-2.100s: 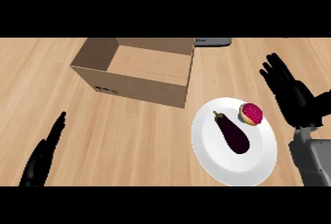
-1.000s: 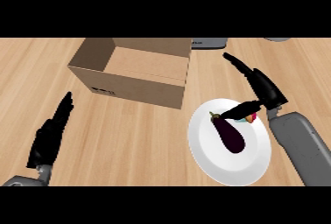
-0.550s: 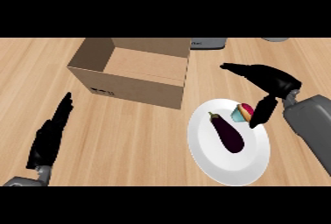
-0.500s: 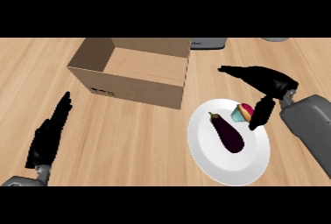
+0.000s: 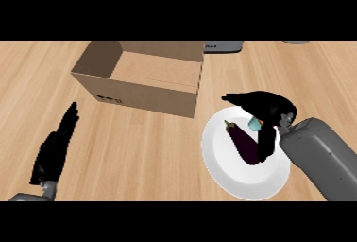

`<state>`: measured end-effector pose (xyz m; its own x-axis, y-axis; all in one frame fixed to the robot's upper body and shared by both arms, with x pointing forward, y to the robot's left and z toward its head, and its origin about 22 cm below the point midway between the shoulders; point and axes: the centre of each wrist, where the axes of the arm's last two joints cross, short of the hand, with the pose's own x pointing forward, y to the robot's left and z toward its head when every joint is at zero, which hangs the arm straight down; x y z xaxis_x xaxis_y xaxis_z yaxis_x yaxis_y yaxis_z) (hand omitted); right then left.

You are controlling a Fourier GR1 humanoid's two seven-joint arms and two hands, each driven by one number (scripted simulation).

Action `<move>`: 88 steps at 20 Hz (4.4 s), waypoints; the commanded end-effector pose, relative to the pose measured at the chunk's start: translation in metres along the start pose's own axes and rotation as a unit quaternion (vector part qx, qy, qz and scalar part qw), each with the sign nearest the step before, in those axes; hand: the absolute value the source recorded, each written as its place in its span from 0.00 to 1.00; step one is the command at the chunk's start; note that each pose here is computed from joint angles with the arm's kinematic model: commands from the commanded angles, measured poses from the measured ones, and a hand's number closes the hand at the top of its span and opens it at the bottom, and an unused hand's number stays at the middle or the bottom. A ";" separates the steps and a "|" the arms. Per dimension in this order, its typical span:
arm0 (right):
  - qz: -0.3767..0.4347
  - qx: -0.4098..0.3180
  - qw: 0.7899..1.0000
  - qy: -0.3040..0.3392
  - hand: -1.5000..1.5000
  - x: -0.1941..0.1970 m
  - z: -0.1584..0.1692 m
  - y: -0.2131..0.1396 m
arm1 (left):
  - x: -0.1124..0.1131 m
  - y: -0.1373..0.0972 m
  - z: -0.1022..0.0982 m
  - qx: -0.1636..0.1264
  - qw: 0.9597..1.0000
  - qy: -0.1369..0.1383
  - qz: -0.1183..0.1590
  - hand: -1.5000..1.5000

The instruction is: Pick the eggplant from the plate and place it in the cardboard box

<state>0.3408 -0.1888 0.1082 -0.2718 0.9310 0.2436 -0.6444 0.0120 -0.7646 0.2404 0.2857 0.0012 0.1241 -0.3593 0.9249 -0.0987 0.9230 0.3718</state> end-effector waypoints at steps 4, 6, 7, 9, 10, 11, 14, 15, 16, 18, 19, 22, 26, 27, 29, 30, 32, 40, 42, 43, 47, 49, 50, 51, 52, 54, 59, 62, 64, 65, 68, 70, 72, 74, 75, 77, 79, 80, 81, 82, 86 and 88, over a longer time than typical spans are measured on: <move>0.010 -0.003 0.999 0.041 0.00 0.024 0.000 0.015 | 0.012 -0.007 -0.006 -0.002 1.000 0.005 -0.001 0.50; 0.021 0.014 0.998 0.056 0.00 0.000 0.001 0.031 | 0.004 0.008 0.005 -0.004 1.000 -0.002 -0.001 0.50; 0.025 0.013 0.998 0.053 0.00 0.012 0.001 0.032 | 0.008 -0.004 -0.003 -0.001 1.000 -0.001 0.006 0.50; 0.017 0.019 0.998 0.058 0.00 0.002 -0.010 0.036 | 0.028 0.005 -0.012 -0.001 1.000 -0.008 -0.002 0.50; 0.024 0.021 0.997 0.064 0.00 -0.008 -0.002 0.029 | 0.008 0.011 -0.006 -0.005 1.000 0.000 0.005 0.50; 0.020 0.015 0.998 0.058 0.00 0.001 -0.016 0.032 | -0.008 -0.001 0.000 -0.003 1.000 0.004 0.002 0.50; 0.025 0.014 0.997 0.065 0.00 0.003 -0.016 0.040 | 0.011 0.002 0.005 -0.002 1.000 -0.006 0.000 0.50; 0.021 0.024 0.998 0.053 0.00 -0.003 -0.014 0.045 | 0.009 0.014 0.002 -0.005 1.000 0.000 -0.001 0.50; 0.009 0.013 0.999 0.039 0.00 -0.015 -0.009 0.034 | -0.002 0.004 -0.014 -0.002 1.000 -0.007 0.001 0.50; 0.020 0.006 0.998 0.061 0.00 0.001 -0.008 0.044 | 0.017 -0.004 -0.004 -0.003 1.000 -0.001 -0.004 0.50; 0.016 0.012 0.998 0.052 0.00 -0.006 -0.015 0.049 | 0.014 -0.022 -0.021 -0.008 1.000 -0.001 0.003 0.50; 0.021 0.006 0.998 0.053 0.00 -0.008 -0.009 0.045 | 0.006 0.002 0.003 -0.013 1.000 -0.005 -0.004 0.50; 0.011 0.008 0.999 0.052 0.00 0.012 -0.012 0.043 | 0.018 -0.007 0.009 -0.007 1.000 0.000 0.006 0.50; 0.017 0.011 0.998 0.057 0.00 -0.020 -0.034 0.059 | 0.025 0.000 -0.004 -0.007 1.000 -0.004 0.004 0.50; 0.013 0.004 0.998 0.056 0.00 0.005 -0.038 0.039 | 0.008 0.006 0.005 -0.007 1.000 0.006 -0.001 0.50; 0.016 0.006 0.999 0.050 0.00 -0.018 -0.019 0.070 | 0.011 -0.005 0.005 0.000 1.000 0.000 -0.001 0.50; 0.001 0.005 0.998 0.062 0.00 -0.013 -0.028 0.067 | 0.004 -0.012 0.006 0.000 1.000 -0.004 0.002 0.50; 0.029 0.021 0.998 0.060 0.00 -0.027 -0.034 0.084 | 0.002 -0.005 -0.002 -0.002 1.000 0.001 -0.001 0.50; 0.036 0.024 0.997 0.059 0.00 -0.012 -0.040 0.077 | -0.004 0.000 0.010 -0.003 1.000 0.000 0.004 0.50; 0.032 0.031 0.997 0.060 0.00 -0.019 -0.037 0.092 | -0.008 0.001 0.003 -0.010 1.000 0.003 -0.002 0.50; 0.002 0.036 0.998 0.056 1.00 -0.018 -0.046 0.084 | 0.008 0.002 -0.003 0.002 1.000 -0.004 -0.004 0.50; 0.030 0.007 0.999 0.038 1.00 -0.016 -0.038 0.097 | 0.003 0.011 0.009 -0.007 1.000 -0.007 -0.003 0.50; 0.053 -0.010 0.997 0.047 1.00 -0.034 -0.038 0.089 | 0.022 -0.003 0.010 0.003 1.000 0.000 0.003 0.50; 0.059 -0.049 0.996 0.039 1.00 -0.023 -0.046 0.090 | -0.007 -0.005 0.000 -0.001 1.000 0.000 0.002 0.50; 0.078 -0.069 0.994 0.043 1.00 -0.006 -0.053 0.085 | 0.021 0.007 -0.016 -0.006 1.000 -0.002 0.007 0.50; 0.075 -0.081 0.993 0.045 1.00 -0.022 -0.042 0.085 | 0.012 0.006 -0.005 -0.006 1.000 -0.002 -0.003 0.50; 0.083 -0.124 0.989 0.021 1.00 -0.018 -0.038 0.055 | 0.018 -0.001 0.002 0.002 1.000 0.002 0.004 0.50; 0.086 -0.162 0.983 -0.020 1.00 -0.040 -0.053 0.015 | 0.017 -0.027 -0.013 -0.010 1.000 -0.009 0.007 0.50; 0.094 -0.192 0.976 -0.034 1.00 -0.057 -0.047 -0.020 | 0.015 -0.016 -0.008 -0.030 0.999 -0.024 0.000 0.50; 0.099 -0.205 0.973 -0.042 1.00 -0.066 -0.039 -0.035 | 0.013 -0.007 -0.010 -0.030 0.999 -0.028 -0.002 0.50; 0.110 -0.248 0.961 -0.060 1.00 -0.078 -0.035 -0.057 | 0.024 -0.015 -0.012 -0.046 0.998 -0.031 0.000 0.50; 0.121 -0.267 0.954 -0.068 1.00 -0.091 -0.029 -0.072 | 0.028 -0.014 -0.020 -0.035 0.999 -0.031 0.000 0.50; 0.101 -0.287 0.950 -0.075 1.00 -0.088 -0.029 -0.091 | 0.028 -0.019 -0.012 -0.038 0.998 -0.039 0.006 0.50; 0.077 -0.291 0.948 -0.100 1.00 -0.104 -0.023 -0.099 | 0.041 -0.023 -0.018 -0.041 0.998 -0.044 -0.002 0.50; 0.067 -0.299 0.944 -0.127 1.00 -0.102 -0.025 -0.100 | 0.013 -0.015 -0.009 -0.043 0.999 -0.029 -0.002 0.50; -0.002 -0.315 0.927 -0.202 1.00 -0.088 -0.033 -0.104 | 0.028 -0.021 -0.019 -0.036 0.999 -0.038 0.004 0.50; -0.033 -0.333 0.905 -0.263 1.00 -0.082 -0.017 -0.135 | 0.030 -0.022 -0.016 -0.035 0.999 -0.032 -0.002 0.50; -0.057 -0.325 0.900 -0.285 1.00 -0.079 -0.035 -0.115 | 0.019 -0.019 -0.013 -0.033 0.999 -0.026 -0.001 0.50; -0.066 -0.330 0.891 -0.305 1.00 -0.080 -0.024 -0.132 | 0.028 -0.010 -0.012 -0.034 0.999 -0.030 -0.001 0.50; -0.068 -0.327 0.880 -0.336 1.00 -0.076 -0.020 -0.143 | 0.021 -0.023 -0.013 -0.029 0.999 -0.022 0.006 0.50; -0.098 -0.312 0.866 -0.377 1.00 -0.054 -0.030 -0.154 | 0.025 -0.001 -0.012 -0.033 0.999 -0.030 -0.002 0.50; -0.094 -0.306 0.865 -0.388 1.00 -0.039 -0.027 -0.171 | 0.024 -0.010 -0.014 -0.024 0.999 -0.027 -0.006 0.50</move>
<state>0.4736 -0.2392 0.1905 -0.7223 0.4633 0.5134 -0.2486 0.5187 -0.8180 0.2568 0.2688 0.0171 0.0722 -0.3676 0.9272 -0.0373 0.9280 0.3708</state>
